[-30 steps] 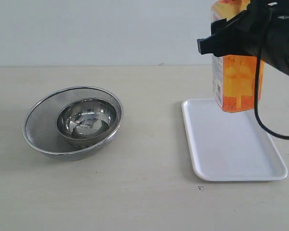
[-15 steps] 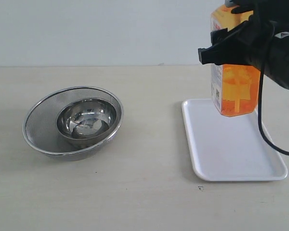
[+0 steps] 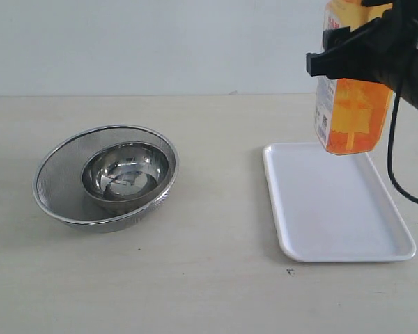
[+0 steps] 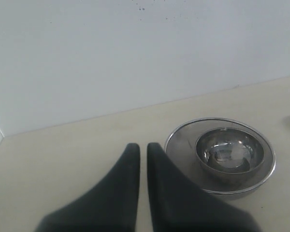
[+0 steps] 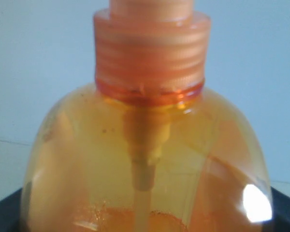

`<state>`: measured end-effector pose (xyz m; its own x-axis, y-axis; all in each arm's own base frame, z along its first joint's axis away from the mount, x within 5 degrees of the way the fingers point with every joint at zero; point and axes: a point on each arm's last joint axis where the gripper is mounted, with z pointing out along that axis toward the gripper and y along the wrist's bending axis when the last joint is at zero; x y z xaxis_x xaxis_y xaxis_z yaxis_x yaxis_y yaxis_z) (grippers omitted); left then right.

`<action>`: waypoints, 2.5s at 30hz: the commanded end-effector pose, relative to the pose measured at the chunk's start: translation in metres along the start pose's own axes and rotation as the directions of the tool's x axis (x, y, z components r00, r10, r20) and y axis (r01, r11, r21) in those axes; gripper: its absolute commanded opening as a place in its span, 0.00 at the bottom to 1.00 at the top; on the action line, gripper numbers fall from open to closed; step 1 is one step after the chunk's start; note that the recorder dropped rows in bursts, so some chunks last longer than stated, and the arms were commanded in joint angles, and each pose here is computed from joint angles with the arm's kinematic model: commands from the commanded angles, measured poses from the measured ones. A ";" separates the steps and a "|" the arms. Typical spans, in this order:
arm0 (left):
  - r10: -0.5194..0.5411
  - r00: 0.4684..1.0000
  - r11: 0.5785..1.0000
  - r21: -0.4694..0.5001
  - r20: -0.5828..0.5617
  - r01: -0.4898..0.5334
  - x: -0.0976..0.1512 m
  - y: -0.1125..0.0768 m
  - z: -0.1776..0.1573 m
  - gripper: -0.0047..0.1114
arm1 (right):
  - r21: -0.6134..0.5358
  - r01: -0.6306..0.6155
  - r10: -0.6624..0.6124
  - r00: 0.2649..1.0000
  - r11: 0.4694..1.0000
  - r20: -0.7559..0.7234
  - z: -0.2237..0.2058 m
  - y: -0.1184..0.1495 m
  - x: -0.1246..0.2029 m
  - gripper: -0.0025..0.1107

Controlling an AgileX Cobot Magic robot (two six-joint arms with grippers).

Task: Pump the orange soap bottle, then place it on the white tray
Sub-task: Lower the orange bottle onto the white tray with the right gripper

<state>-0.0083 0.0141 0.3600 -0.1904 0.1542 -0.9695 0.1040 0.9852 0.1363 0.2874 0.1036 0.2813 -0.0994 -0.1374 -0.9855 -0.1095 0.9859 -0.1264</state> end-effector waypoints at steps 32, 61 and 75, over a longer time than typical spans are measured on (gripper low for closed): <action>-0.014 1.000 1.000 0.011 0.001 0.013 0.002 0.000 -0.001 0.08 | -0.028 -0.074 0.075 0.996 0.997 0.044 0.029 -0.016 0.032 0.02; -0.032 0.999 0.999 0.026 0.001 0.032 0.002 -0.002 -0.001 0.08 | -0.017 -0.105 0.106 0.990 0.994 0.095 0.006 -0.020 0.062 0.02; -0.035 0.999 0.999 0.030 0.001 0.035 0.002 -0.002 -0.001 0.08 | -0.019 -0.142 0.143 0.982 0.990 0.120 -0.002 -0.021 0.068 0.02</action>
<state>-0.0085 0.0133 0.3597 -0.1942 0.1361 -0.9715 0.1103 0.9871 0.1162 0.2800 0.0755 0.1996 -0.1293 -0.0078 -0.9916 -0.1218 0.9925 0.0081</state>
